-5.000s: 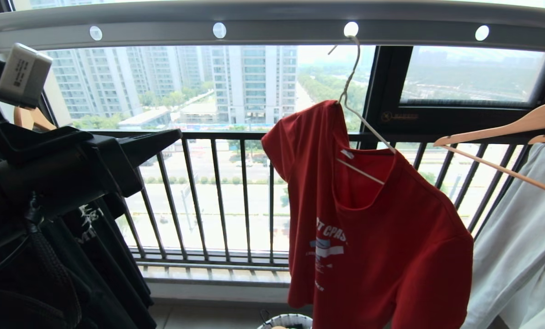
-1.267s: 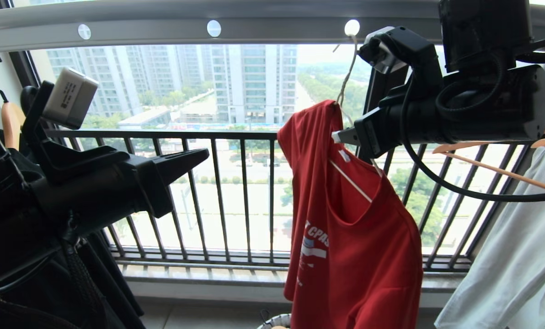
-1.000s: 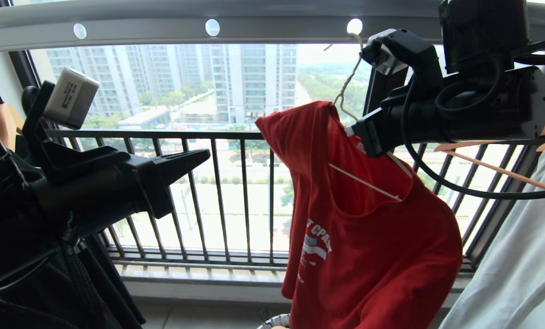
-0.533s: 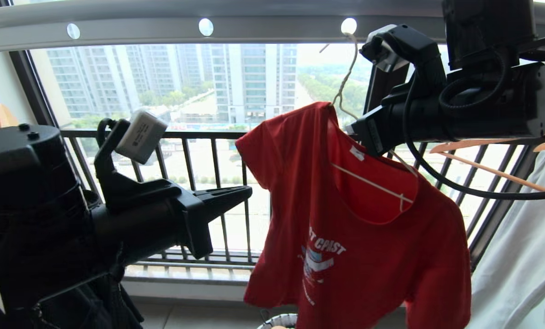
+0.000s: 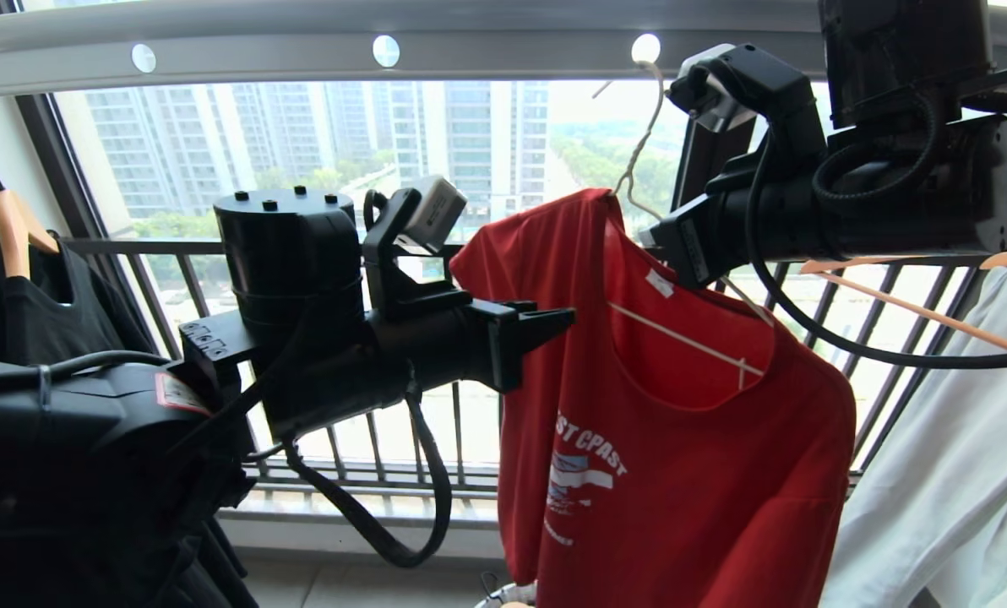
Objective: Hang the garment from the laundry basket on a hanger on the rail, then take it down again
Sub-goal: Take the clothes off the clothes rack
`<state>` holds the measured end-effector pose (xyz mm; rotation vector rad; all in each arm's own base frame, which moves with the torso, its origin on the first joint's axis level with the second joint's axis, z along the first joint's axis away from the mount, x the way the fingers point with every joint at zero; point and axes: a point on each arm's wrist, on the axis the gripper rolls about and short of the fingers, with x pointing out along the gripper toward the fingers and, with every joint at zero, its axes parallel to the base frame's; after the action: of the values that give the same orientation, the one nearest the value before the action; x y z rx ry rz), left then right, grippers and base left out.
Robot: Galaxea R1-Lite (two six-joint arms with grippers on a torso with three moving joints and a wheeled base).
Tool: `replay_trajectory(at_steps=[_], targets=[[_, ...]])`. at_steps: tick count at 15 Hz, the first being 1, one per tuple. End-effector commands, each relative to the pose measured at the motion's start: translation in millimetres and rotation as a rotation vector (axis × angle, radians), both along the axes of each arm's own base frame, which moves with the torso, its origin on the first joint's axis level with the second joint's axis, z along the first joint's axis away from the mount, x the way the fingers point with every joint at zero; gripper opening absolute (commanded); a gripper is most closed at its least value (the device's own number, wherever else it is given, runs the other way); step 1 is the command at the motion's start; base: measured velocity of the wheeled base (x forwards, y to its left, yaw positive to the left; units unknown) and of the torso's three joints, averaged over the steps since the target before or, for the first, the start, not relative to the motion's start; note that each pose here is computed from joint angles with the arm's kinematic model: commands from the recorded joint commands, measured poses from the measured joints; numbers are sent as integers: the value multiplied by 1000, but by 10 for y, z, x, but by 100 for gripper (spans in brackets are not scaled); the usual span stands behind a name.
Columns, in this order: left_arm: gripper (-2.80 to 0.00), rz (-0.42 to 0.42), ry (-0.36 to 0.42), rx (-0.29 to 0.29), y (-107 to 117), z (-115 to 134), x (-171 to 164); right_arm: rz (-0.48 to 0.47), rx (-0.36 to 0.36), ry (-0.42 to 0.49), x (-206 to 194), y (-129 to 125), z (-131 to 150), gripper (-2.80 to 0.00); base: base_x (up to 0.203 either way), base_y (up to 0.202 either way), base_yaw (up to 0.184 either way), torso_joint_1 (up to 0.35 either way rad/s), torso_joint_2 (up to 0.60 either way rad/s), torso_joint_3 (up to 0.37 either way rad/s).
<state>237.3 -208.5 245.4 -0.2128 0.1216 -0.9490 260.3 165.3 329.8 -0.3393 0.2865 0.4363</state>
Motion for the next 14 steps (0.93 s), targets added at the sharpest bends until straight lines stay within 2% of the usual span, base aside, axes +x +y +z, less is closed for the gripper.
replay_trajectory(at_steps=[1,2,5,7,9,14], targets=[[0,0,1,1,-140,-38,155,2,-3,-2,-3,4,4,-280,0,0,0,0,0,0],[0,7,-10,1,-177,-24,186,4,-7,-3,-3,4,4,-280,0,0,0,0,0,0],[0,144,-78,44,-352,-40,303,7,-6,-4,-3,5,4,-280,0,0,0,0,0,0],[0,168,-109,74,-448,-75,357,7,-6,-4,-8,4,5,-280,0,0,0,0,0,0],[0,244,-139,105,-517,-122,450,8,-3,-7,-19,-6,19,-280,0,0,0,0,0,0],[0,286,-161,90,-570,-75,528,8,-2,-8,-24,-9,24,-280,0,0,0,0,0,0]])
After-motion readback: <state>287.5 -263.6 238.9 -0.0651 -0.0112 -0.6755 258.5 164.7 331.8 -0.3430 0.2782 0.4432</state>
